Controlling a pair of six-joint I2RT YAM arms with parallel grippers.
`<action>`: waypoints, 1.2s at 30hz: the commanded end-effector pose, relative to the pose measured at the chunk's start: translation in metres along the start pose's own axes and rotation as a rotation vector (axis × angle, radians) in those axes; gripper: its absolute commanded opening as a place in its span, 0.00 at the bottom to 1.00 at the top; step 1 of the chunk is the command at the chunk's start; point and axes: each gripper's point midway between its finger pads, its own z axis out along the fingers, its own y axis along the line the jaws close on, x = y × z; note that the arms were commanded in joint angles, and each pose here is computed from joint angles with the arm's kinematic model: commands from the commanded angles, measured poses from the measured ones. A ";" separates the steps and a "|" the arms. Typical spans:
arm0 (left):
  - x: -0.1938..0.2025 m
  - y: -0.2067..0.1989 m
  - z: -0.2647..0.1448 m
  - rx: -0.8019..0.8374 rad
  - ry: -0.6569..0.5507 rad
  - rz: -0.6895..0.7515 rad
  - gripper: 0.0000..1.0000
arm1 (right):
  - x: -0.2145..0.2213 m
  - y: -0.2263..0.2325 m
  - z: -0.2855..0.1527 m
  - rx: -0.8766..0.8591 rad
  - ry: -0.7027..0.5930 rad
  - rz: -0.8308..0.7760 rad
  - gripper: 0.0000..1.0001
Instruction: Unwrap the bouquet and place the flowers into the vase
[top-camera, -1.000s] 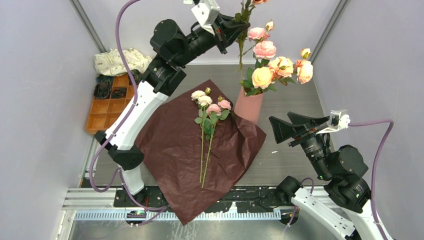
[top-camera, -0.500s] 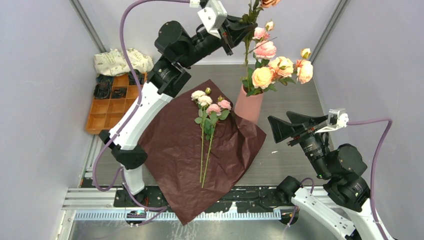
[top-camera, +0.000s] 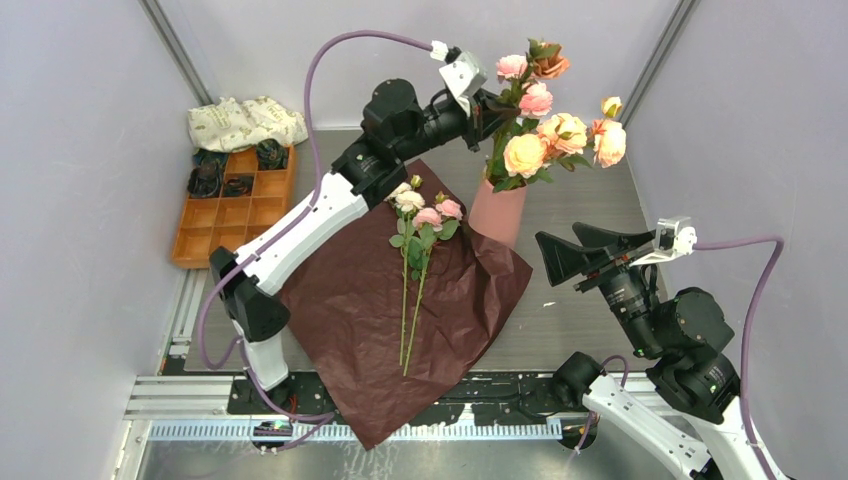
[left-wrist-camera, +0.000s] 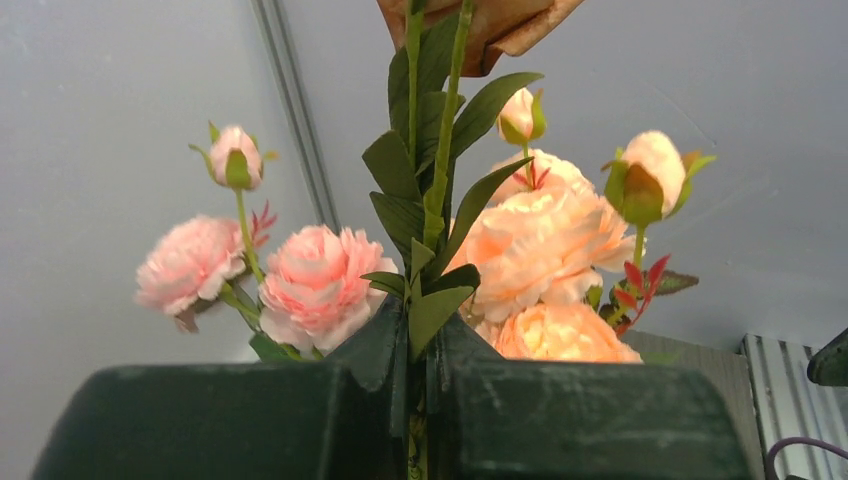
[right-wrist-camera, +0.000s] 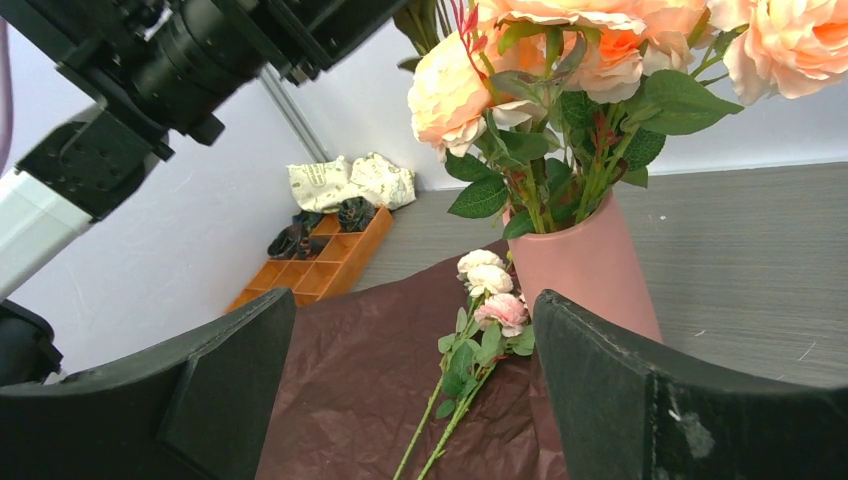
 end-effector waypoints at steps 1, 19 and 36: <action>-0.056 -0.011 -0.020 0.000 -0.156 -0.015 0.00 | -0.009 0.006 0.001 -0.024 -0.040 0.020 0.94; 0.045 -0.005 -0.035 -0.116 -0.038 -0.191 0.00 | -0.007 0.011 -0.002 -0.053 -0.034 0.055 0.94; 0.070 0.012 -0.045 -0.243 0.053 -0.228 0.51 | -0.004 0.010 -0.004 -0.054 -0.027 0.063 0.95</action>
